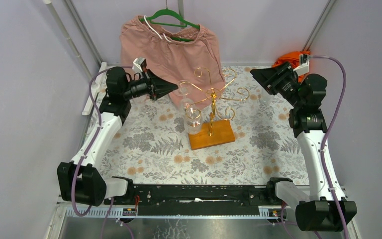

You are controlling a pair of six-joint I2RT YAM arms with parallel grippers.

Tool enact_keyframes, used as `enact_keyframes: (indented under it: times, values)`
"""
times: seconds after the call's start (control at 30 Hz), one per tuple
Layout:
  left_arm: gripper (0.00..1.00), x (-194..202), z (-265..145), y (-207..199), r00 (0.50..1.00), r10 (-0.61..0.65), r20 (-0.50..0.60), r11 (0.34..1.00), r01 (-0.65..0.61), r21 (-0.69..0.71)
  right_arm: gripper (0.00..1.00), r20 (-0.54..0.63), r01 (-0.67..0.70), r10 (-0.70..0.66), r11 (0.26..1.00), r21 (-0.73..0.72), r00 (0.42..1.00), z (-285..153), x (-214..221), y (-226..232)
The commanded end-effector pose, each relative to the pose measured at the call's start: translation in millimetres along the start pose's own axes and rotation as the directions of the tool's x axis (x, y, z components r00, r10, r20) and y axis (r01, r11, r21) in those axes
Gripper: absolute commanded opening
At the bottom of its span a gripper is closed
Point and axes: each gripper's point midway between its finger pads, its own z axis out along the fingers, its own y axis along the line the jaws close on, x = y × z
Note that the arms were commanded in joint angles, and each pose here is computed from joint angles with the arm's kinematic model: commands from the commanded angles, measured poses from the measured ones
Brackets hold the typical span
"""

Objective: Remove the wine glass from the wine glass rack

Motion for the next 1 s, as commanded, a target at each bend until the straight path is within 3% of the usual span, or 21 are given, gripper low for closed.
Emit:
enact_keyframes:
  times: [0.0, 0.6, 0.97]
  values:
    - [0.0, 0.6, -7.5, -30.3, 0.997, 0.068, 0.031, 0.996, -0.069, 0.052, 0.52, 0.014, 0.027, -0.026, 0.998, -0.056, 1.0, -4.6, -2.3, 14.1]
    - [0.0, -40.6, 3.0, -40.4, 0.989, 0.116, 0.093, 0.992, -0.119, 0.034, 0.53, 0.01, 0.031, -0.03, 0.998, -0.046, 0.999, -2.5, -2.0, 10.3]
    - [0.0, -25.0, 31.6, -47.5, 0.991, 0.132, 0.031, 0.99, -0.134, 0.052, 0.52, 0.006, 0.033, -0.033, 0.999, -0.039, 0.999, -1.8, -1.4, 7.8]
